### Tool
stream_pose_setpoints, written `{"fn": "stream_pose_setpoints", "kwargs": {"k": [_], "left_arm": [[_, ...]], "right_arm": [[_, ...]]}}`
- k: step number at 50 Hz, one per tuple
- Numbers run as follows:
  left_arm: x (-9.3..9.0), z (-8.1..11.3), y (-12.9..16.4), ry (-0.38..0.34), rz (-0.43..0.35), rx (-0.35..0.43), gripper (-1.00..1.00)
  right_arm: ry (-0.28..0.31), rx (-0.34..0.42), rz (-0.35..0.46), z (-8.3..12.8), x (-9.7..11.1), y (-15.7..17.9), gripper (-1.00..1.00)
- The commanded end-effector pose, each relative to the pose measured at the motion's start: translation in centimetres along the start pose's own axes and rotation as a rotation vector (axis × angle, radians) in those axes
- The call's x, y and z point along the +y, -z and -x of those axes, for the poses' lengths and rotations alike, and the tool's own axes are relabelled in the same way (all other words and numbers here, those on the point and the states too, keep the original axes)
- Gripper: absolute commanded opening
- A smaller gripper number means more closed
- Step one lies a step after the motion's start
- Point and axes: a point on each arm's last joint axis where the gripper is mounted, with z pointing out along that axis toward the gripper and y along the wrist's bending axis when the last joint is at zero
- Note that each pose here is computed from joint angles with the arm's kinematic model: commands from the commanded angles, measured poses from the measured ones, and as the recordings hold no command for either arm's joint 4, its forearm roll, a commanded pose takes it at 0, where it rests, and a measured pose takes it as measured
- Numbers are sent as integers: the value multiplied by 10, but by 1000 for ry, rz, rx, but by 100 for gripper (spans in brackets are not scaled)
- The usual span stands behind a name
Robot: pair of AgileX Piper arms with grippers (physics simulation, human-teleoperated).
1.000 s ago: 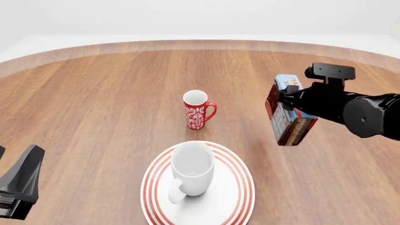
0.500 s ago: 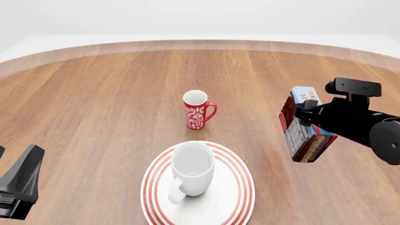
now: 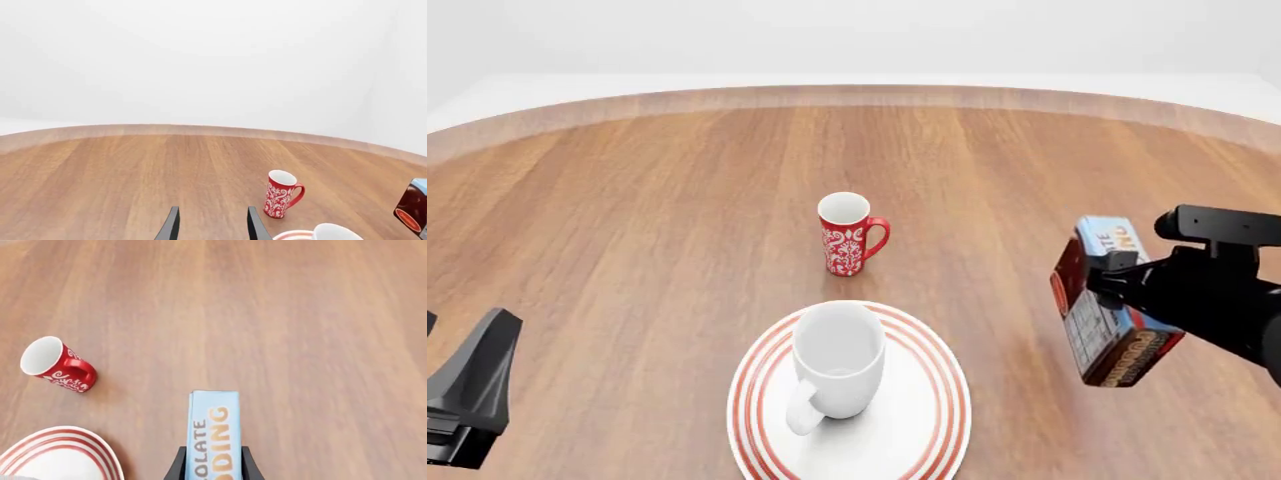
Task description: Pick up the white mug and put it on the plate, and put the chocolate pudding to the right of the plate.
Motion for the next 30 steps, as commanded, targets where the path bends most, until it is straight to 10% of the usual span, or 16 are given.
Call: {"fn": "stream_pose_setpoints", "kwargs": {"k": [1,30], "left_arm": [[0,0,0,-1,0,0,100],[0,0,0,-2,0,-1,100]], "right_arm": [[-21,7,-27,-10,-8,11,-100],[-34,69,-16,-38,-7,18,-100]]}}
